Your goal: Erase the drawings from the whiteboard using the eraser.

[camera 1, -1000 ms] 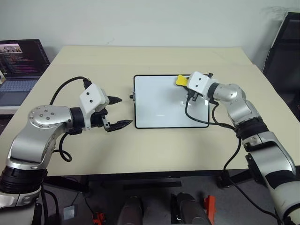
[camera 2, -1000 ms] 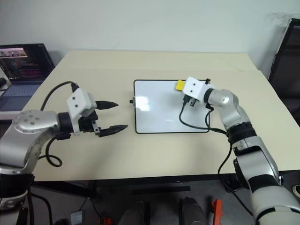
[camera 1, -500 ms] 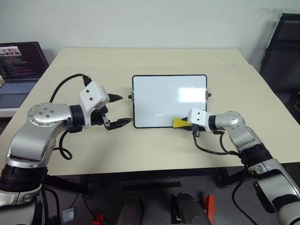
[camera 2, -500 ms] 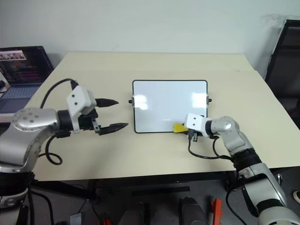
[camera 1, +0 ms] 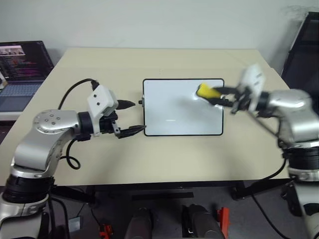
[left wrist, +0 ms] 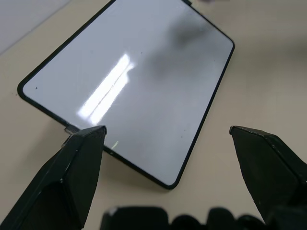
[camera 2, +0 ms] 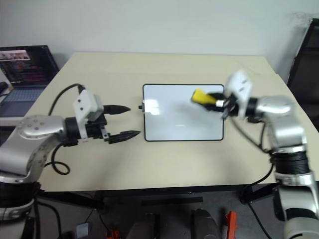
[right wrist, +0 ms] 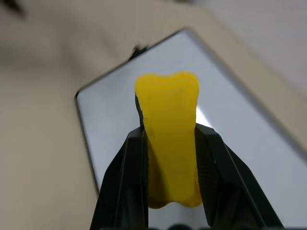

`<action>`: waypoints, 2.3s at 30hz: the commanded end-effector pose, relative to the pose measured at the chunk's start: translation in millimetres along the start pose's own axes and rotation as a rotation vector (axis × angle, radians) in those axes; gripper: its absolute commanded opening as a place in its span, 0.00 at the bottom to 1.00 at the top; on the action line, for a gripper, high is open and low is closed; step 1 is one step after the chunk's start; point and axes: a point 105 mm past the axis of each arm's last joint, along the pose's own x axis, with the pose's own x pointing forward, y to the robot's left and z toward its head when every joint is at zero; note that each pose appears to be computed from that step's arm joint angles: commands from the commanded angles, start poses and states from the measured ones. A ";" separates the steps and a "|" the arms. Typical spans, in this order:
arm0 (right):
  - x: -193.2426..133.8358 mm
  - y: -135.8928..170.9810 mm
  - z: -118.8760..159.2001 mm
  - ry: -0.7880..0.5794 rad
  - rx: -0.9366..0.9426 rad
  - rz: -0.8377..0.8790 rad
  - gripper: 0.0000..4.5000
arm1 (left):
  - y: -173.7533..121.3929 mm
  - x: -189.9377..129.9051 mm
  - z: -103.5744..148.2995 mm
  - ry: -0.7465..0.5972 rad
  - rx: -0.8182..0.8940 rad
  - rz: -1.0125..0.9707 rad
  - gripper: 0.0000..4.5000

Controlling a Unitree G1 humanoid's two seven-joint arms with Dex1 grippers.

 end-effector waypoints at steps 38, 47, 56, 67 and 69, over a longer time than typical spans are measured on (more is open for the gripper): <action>-144.3 -62.1 -195.8 0.645 0.521 -0.705 0.97 | -82.8 146.7 30.4 -0.173 0.125 -0.330 1.00; -106.6 -91.2 -111.1 0.269 0.284 -0.662 0.99 | -14.7 120.4 68.6 -0.392 0.031 0.036 1.00; -64.8 -81.6 -121.4 0.015 0.289 -0.846 0.99 | 97.8 22.8 31.8 -0.370 -0.078 0.722 1.00; -46.1 -50.1 -156.7 -0.038 0.378 -0.906 0.99 | 98.4 -25.5 -97.7 -0.188 -0.266 1.111 1.00; -41.5 -42.4 -162.3 -0.032 0.391 -0.902 0.99 | 88.6 -17.1 -110.9 -0.174 -0.294 1.107 1.00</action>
